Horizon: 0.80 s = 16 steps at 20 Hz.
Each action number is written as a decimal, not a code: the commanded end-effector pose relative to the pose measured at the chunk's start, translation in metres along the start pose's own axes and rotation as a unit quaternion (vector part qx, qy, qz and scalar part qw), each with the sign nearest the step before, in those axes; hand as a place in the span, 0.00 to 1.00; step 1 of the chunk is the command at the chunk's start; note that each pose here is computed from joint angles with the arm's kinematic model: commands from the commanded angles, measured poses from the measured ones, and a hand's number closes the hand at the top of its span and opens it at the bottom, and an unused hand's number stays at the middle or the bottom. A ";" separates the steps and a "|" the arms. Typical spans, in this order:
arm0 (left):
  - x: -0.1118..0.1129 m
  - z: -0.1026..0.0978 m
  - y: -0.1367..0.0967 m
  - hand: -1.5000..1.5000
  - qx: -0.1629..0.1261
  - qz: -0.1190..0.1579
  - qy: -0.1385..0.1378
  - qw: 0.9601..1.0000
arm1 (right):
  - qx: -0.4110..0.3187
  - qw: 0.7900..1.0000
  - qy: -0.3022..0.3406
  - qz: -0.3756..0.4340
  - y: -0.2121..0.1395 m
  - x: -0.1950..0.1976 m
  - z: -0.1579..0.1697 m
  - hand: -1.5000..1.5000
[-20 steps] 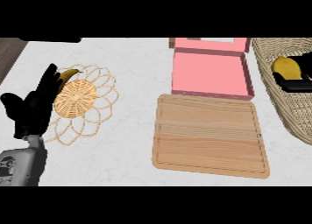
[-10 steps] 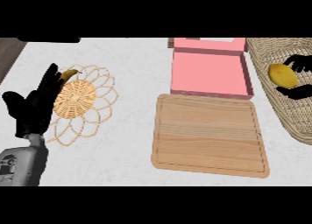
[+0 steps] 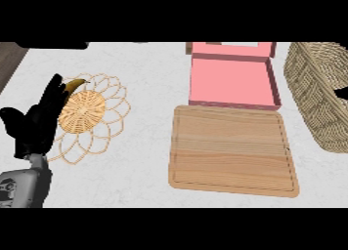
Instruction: Pick the lemon from the cutting board and place it in the basket
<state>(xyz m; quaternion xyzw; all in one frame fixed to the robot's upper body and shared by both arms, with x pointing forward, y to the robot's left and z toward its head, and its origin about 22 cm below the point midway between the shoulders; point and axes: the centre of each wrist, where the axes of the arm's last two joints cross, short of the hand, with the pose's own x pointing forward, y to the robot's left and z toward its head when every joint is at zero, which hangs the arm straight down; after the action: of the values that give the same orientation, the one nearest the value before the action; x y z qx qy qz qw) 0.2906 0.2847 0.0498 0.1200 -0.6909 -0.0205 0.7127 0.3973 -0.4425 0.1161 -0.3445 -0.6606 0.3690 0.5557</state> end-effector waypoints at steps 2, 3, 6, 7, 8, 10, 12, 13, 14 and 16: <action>-0.003 -0.004 -0.013 0.50 0.003 0.007 0.004 1.000 | -0.046 0.992 0.031 -0.112 -0.040 -0.011 0.012 0.00; 0.003 -0.001 0.004 0.50 0.000 -0.002 -0.003 1.000 | -0.040 0.991 0.051 -0.114 -0.042 -0.023 0.026 0.00; 0.005 -0.008 -0.005 0.50 0.008 0.006 0.000 1.000 | -0.062 0.981 0.066 -0.173 -0.071 -0.028 0.035 0.00; -0.003 0.000 -0.001 0.50 0.000 0.007 -0.002 1.000 | -0.068 0.978 0.074 -0.185 -0.075 -0.034 0.043 0.00; 0.005 -0.006 -0.004 0.50 0.001 0.005 -0.001 1.000 | -0.064 0.976 0.079 -0.194 -0.080 -0.045 0.059 0.00; 0.011 -0.010 0.001 0.50 -0.003 0.013 0.001 1.000 | -0.070 0.971 0.086 -0.212 -0.090 -0.057 0.078 0.00; 0.014 -0.005 -0.017 0.50 0.003 0.003 -0.011 1.000 | -0.058 0.971 0.092 -0.213 -0.107 -0.063 0.093 0.00; 0.010 -0.003 0.004 0.50 0.002 -0.001 -0.002 1.000 | -0.052 0.973 0.092 -0.205 -0.106 -0.076 0.115 0.00; -0.005 0.002 -0.008 0.50 0.002 0.001 -0.002 1.000 | -0.062 0.972 0.077 -0.212 -0.101 -0.073 0.107 0.00; 0.009 -0.003 -0.004 0.50 -0.001 0.003 -0.009 1.000 | -0.052 0.970 0.074 -0.228 -0.094 -0.081 0.119 0.00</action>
<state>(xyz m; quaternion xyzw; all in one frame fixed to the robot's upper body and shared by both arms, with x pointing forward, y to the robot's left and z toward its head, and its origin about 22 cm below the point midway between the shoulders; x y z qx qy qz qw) 0.2934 0.2796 0.0540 0.1179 -0.6953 -0.0204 0.7087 0.3067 -0.5587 0.1563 -0.2602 -0.6884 0.1809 0.6524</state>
